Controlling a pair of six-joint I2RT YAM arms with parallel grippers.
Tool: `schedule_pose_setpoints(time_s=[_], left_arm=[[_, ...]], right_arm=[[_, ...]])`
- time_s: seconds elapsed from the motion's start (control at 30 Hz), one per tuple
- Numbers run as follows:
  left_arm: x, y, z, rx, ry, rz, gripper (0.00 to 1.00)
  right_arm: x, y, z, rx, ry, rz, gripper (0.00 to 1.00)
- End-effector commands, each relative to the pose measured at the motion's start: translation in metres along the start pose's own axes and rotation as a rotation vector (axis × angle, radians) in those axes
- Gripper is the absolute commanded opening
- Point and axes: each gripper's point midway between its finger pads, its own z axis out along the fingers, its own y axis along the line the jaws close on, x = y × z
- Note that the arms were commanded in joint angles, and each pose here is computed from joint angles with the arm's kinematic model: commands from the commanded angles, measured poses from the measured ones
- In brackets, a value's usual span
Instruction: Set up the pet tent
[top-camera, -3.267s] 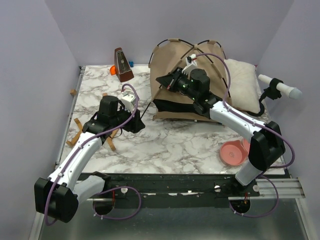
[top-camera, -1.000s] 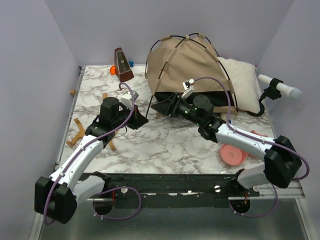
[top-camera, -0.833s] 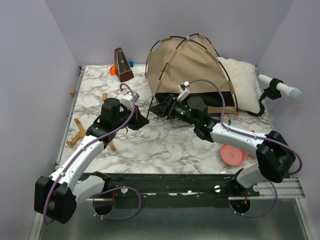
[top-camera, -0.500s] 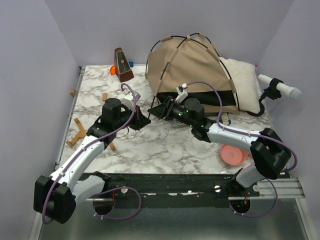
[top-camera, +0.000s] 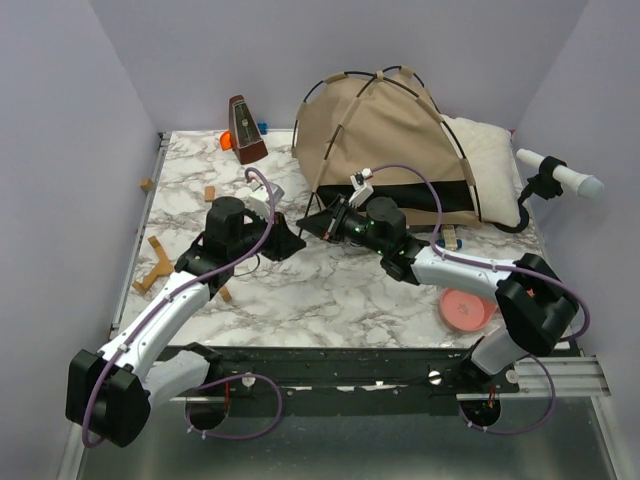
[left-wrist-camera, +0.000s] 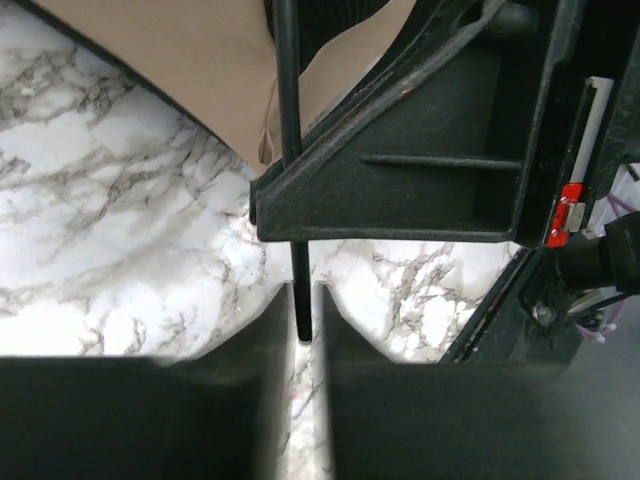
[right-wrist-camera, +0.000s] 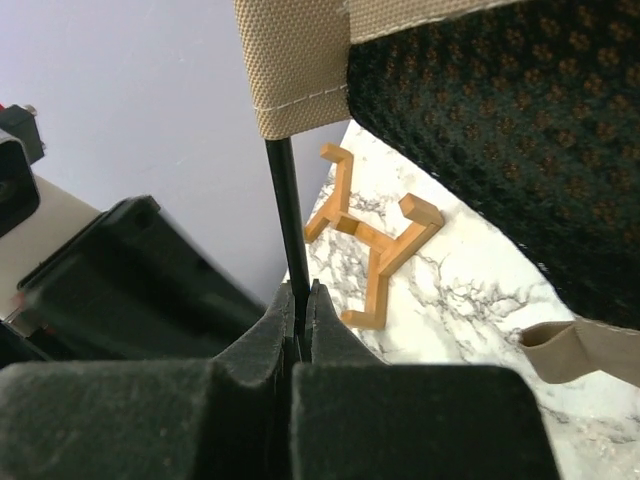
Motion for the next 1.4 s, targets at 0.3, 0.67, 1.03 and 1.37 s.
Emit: schedule_pose_setpoints(time_s=[0.3,0.67,1.03,1.37], left_arm=[[-0.043,-0.019,-0.033,-0.007,-0.416,0.054,0.99],[-0.03,-0.018,-0.035,0.02,-0.662,0.272,0.93],[-0.057,-0.034,0.01,0.004,-0.755,0.314,0.9],[-0.065,-0.035,0.041,0.023,-0.737,0.273,0.67]], right_arm=[[-0.051,0.048,-0.013,-0.031,-0.153,0.045,0.0],[-0.074,0.081,-0.027,-0.129,-0.226,0.103,0.0],[-0.079,0.083,-0.035,-0.128,-0.258,0.141,0.0],[-0.085,0.082,-0.04,-0.116,-0.291,0.145,0.0]])
